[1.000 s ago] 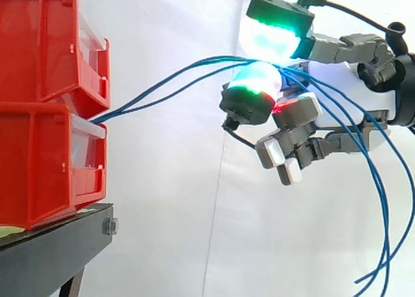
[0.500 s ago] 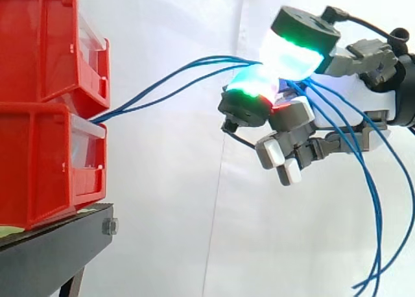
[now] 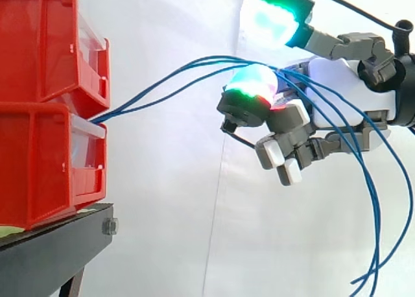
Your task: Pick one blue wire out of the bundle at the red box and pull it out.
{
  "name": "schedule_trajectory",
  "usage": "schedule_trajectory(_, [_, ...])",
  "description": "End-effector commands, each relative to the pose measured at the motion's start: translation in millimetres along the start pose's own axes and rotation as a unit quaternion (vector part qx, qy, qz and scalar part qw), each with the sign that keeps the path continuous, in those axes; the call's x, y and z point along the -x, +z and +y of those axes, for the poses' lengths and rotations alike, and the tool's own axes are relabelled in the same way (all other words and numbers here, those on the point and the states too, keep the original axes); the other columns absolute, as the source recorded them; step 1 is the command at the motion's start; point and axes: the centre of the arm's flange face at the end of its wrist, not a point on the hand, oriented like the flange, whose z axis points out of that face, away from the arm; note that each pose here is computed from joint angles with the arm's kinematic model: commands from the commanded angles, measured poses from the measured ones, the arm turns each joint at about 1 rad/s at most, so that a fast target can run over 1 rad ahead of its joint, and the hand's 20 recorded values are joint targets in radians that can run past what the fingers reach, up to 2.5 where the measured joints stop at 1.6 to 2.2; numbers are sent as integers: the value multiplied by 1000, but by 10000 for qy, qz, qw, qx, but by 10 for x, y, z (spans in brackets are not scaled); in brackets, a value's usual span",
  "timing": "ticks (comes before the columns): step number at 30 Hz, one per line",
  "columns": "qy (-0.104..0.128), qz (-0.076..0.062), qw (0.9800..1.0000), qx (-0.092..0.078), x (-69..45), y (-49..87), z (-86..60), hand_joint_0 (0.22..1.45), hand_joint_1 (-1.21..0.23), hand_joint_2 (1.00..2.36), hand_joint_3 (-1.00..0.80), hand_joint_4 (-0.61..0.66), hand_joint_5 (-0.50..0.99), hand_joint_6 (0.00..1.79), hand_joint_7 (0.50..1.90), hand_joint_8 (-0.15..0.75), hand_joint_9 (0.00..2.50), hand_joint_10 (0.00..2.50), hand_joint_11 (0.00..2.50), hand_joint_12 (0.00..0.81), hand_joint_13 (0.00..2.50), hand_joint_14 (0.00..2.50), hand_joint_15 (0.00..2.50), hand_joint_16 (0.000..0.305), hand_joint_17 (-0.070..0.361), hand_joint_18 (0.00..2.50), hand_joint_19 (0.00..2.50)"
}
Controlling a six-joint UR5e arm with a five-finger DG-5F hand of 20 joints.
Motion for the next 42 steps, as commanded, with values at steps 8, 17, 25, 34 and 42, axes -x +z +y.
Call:
schedule_trajectory(8, [-8,-1,10000,0,-1,0,0,588,-769,1017,-211,169,-60,907,1251,408,1338,18,858,445,1099,21,635,54,121,1037,575])
schedule_trajectory(17, [-7,5,10000,8,-2,1,2,622,-906,1015,-260,158,-94,923,1175,369,1165,16,803,430,1012,22,632,51,115,970,568])
schedule_trajectory(25, [-7,5,10000,8,-2,1,2,501,-711,1000,-500,192,-95,911,1117,396,1208,17,791,451,1021,20,616,57,128,988,580])
schedule_trajectory(34, [-8,14,10000,2,-4,0,1,577,-467,1007,-425,182,-74,892,1207,394,1306,18,790,443,1052,21,609,53,119,972,626])
schedule_trajectory(42, [-8,37,10000,7,-28,2,5,599,-709,1014,-324,196,-61,888,1258,395,1336,18,814,427,1100,22,634,50,113,1026,603])
